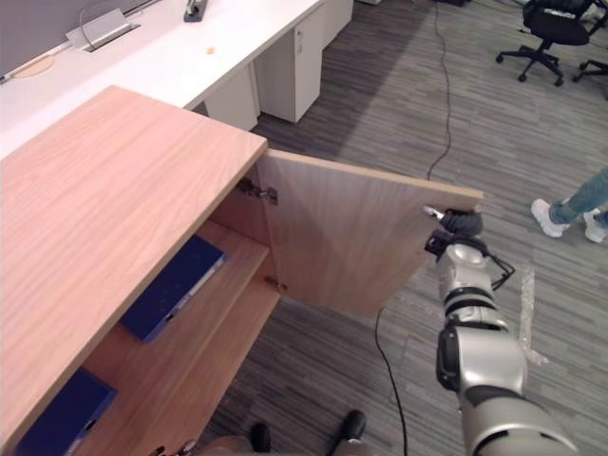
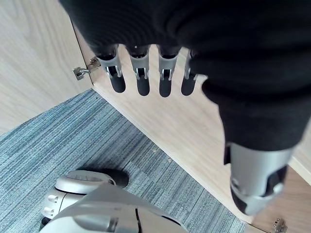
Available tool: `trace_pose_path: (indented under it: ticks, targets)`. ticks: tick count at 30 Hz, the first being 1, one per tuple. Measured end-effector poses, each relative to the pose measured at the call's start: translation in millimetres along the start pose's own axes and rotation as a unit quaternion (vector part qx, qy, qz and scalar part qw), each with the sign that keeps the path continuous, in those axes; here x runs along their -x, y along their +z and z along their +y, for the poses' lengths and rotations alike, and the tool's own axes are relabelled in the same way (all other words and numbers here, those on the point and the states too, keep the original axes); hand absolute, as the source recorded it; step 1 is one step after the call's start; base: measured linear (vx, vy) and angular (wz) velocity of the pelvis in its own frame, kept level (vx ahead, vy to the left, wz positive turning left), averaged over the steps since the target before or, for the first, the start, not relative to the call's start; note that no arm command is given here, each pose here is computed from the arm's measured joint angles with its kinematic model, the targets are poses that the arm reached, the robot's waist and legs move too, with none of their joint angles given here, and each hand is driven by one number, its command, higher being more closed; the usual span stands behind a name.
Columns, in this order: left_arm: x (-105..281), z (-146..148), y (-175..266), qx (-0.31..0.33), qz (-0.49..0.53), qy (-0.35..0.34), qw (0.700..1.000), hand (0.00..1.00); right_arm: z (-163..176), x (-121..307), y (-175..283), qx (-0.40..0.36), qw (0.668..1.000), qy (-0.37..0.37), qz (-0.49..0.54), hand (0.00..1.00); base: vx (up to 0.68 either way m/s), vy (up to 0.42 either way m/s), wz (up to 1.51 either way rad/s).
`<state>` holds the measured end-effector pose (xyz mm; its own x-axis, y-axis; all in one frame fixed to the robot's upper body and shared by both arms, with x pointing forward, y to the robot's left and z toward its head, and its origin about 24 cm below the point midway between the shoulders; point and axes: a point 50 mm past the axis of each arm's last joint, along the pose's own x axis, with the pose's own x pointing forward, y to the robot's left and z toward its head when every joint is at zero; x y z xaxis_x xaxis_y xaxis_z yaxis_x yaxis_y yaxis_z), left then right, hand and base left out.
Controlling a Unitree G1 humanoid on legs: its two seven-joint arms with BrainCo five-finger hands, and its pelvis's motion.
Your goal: Walk over to the cabinet, pick up the folder, carry it to the office cabinet, place the folder inside the office cabinet, then close the office cabinet door
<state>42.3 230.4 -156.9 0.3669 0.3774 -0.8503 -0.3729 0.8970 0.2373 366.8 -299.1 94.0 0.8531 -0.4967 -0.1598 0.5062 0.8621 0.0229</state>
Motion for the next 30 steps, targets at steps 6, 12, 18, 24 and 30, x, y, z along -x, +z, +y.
trace_pose_path:
  ticks: [6, 12, 18, 24, 30]
  targets:
    - [0.0, -3.3, 1.1, -0.018, -0.003, -0.013, 1.000, 0.00, 1.6, -1.3, 3.0, 0.036, 0.999, 0.016, -0.002, 0.00, -0.05, 0.016, 0.00]
    - [-1.0, -1.8, 3.9, -0.029, -0.008, -0.016, 0.999, 0.00, 10.2, 5.0, -1.3, 0.166, 0.983, 0.069, -0.026, 0.00, -0.03, -0.007, -0.10]
    - [-1.7, 2.0, 7.2, -0.019, -0.014, -0.017, 1.000, 0.00, 27.9, 45.1, -42.9, 0.357, 0.896, 0.262, -0.037, 0.00, 0.00, -0.057, -0.39]
    - [-1.5, -13.2, 27.5, -0.032, -0.057, -0.058, 0.996, 0.00, 33.3, 125.1, -107.9, 0.484, 0.653, 0.574, 0.092, 0.00, 0.02, -0.102, -0.09]
    - [0.9, -33.7, 50.5, -0.048, -0.102, -0.103, 0.988, 0.00, 91.5, 234.3, -180.0, 0.384, 0.461, 0.786, 0.149, 0.00, -0.04, -0.058, 0.29]
